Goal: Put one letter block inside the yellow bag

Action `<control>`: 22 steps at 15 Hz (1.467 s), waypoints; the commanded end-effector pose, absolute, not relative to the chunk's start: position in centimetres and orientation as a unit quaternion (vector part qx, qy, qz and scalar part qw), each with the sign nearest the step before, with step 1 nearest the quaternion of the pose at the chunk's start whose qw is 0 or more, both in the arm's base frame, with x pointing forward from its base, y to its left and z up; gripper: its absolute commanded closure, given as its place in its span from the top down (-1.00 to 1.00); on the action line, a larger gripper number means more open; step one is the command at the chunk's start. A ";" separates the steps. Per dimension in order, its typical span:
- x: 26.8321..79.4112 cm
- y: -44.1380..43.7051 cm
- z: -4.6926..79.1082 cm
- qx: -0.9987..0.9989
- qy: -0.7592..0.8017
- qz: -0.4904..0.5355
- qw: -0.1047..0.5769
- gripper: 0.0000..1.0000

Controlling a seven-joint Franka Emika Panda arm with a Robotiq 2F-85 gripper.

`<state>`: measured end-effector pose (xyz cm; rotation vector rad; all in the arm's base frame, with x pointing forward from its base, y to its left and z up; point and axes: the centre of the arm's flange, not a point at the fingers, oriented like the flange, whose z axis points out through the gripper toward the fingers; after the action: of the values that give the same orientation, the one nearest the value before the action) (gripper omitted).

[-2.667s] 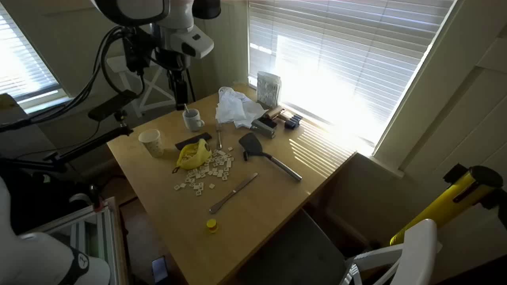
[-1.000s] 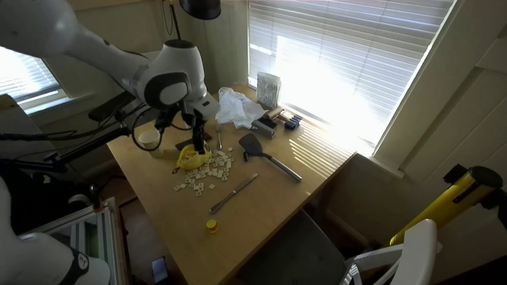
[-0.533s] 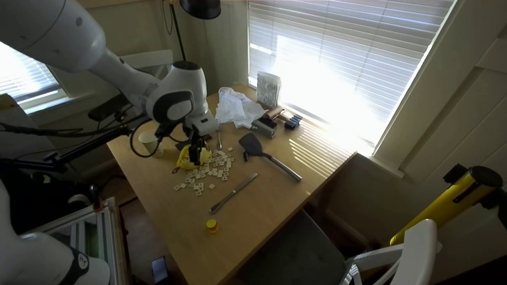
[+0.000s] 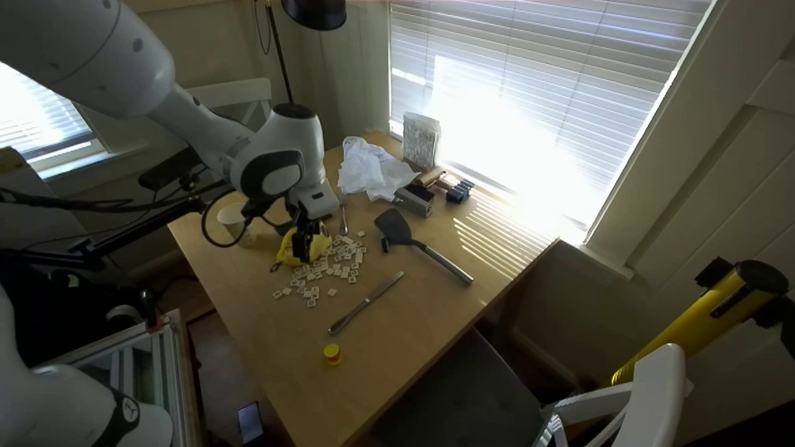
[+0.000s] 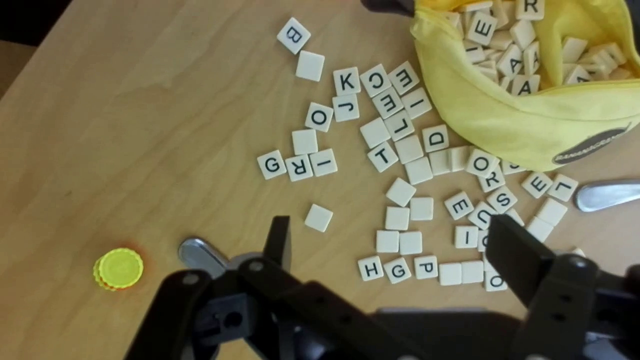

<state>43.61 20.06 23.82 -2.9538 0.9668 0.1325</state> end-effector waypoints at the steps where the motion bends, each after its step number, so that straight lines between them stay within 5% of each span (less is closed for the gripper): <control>1: 43.2 24.1 19.4 -0.933 0.355 0.051 0.025 1.00; 22: 47.3 29.8 12.5 -0.909 0.406 -0.009 0.097 1.00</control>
<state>45.67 28.56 13.64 -2.7037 1.1812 0.0362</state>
